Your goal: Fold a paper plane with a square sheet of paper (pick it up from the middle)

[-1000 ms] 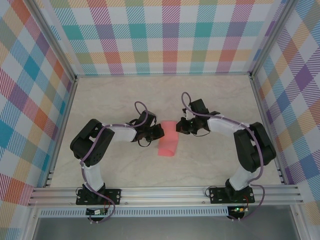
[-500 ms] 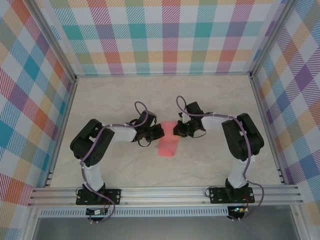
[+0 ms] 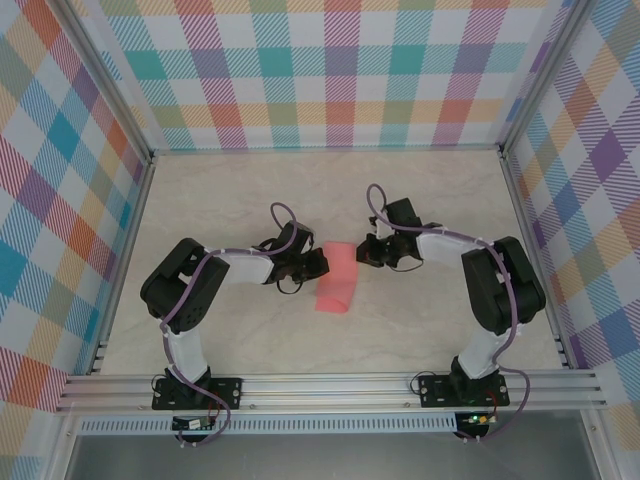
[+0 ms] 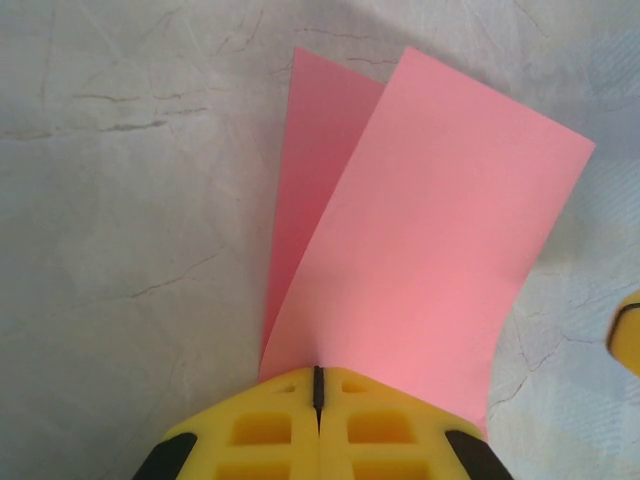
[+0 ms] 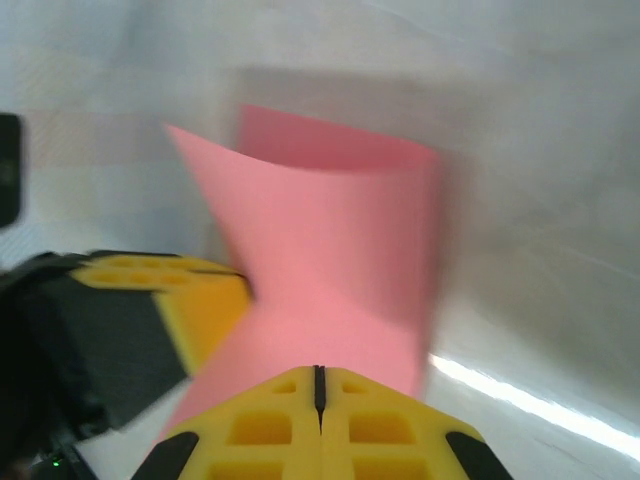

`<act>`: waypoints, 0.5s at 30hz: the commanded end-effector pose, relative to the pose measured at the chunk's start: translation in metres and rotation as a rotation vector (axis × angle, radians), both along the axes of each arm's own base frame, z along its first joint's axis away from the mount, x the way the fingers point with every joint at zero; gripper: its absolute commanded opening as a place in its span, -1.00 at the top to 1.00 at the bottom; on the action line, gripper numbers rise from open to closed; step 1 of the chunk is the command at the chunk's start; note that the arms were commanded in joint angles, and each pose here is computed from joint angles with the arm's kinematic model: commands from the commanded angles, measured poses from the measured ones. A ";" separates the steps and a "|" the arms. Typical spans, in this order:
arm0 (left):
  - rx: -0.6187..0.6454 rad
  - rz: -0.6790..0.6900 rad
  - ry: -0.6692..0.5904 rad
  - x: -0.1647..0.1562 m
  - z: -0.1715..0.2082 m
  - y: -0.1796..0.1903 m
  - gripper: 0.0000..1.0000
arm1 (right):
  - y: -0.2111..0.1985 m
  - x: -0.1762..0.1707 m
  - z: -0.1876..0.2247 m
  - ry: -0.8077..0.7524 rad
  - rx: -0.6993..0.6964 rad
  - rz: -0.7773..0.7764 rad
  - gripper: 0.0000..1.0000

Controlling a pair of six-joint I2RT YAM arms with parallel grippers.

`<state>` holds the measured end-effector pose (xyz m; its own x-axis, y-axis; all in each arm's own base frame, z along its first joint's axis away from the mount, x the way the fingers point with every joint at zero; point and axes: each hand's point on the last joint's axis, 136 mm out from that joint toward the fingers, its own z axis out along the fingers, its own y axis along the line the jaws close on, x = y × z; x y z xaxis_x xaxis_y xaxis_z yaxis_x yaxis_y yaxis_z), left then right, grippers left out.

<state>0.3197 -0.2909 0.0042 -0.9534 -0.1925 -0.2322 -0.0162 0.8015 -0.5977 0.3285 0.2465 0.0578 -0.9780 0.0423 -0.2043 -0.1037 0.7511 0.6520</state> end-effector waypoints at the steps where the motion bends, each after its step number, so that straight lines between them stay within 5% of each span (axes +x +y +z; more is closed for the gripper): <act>1: 0.495 0.018 0.401 -0.106 -0.109 0.107 1.00 | 0.019 0.004 -0.011 0.036 0.004 0.033 1.00; 8: 0.521 0.034 0.419 -0.110 -0.109 0.112 1.00 | 0.013 0.013 -0.036 0.069 -0.064 0.015 1.00; 15: 0.561 0.043 0.465 -0.125 -0.113 0.125 1.00 | -0.036 0.030 -0.056 0.089 -0.088 -0.109 1.00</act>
